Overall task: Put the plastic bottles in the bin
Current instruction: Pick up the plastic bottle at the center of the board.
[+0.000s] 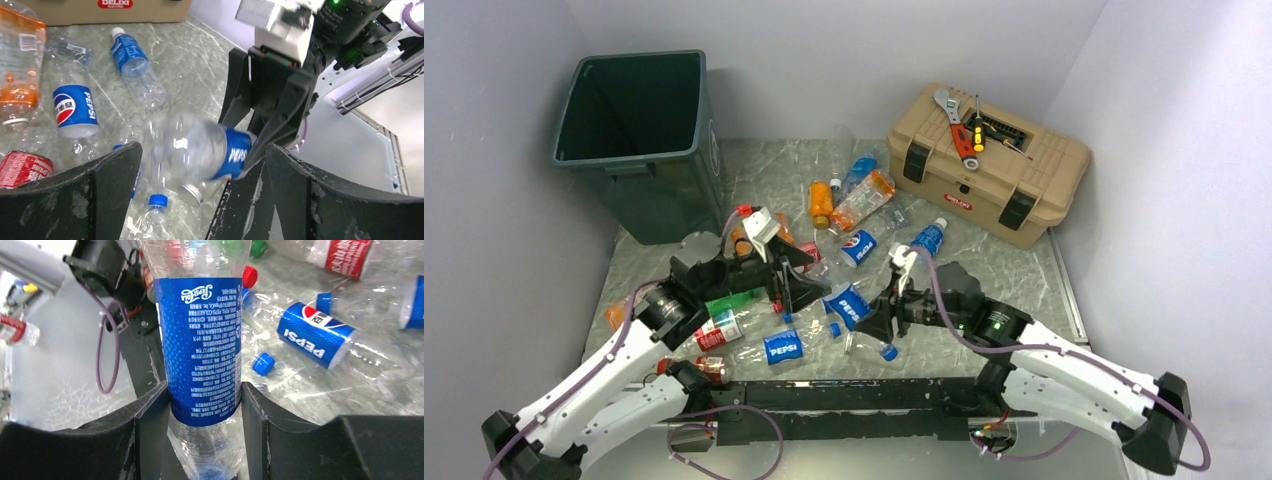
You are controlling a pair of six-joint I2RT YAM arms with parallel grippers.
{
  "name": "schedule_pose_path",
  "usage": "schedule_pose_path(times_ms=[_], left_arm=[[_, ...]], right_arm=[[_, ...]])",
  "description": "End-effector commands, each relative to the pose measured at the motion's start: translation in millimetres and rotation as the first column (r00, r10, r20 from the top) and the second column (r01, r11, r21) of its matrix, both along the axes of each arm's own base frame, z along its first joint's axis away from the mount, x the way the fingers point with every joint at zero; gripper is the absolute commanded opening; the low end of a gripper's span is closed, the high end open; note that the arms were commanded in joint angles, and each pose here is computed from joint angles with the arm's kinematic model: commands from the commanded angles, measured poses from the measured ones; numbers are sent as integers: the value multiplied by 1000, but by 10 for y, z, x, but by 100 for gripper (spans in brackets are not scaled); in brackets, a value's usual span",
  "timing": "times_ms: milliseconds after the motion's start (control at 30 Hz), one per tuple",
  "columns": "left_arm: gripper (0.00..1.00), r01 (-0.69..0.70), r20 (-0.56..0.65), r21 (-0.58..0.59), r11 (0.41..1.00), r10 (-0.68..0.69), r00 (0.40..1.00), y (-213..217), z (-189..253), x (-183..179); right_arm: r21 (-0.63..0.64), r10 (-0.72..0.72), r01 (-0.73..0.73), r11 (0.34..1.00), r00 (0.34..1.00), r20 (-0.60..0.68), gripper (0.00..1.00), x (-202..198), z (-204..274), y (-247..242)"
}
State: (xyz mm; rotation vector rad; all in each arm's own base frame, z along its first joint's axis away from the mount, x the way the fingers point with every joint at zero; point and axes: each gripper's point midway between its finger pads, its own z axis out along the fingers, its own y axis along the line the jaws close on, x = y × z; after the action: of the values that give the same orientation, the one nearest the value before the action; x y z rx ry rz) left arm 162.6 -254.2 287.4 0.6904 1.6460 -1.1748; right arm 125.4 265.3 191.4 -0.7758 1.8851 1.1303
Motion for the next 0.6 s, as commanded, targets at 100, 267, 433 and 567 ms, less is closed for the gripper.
schedule_pose_path(times_ms=[100,267,433,567], left_arm=[[100,174,163,143,974,-197,967,57,382,-286],[100,157,389,323,933,-282,877,279,371,-343],[99,67,525,466,882,-336,781,393,171,-170],[99,-18,585,562,827,-381,716,405,188,-1]], right_arm=[[-94,96,-87,992,991,93,40,-40,210,229],[-178,118,-113,978,993,14,40,-80,285,224],[-251,123,-136,958,990,-67,40,-141,365,175],[-290,127,-144,946,989,-76,40,-127,390,165]])
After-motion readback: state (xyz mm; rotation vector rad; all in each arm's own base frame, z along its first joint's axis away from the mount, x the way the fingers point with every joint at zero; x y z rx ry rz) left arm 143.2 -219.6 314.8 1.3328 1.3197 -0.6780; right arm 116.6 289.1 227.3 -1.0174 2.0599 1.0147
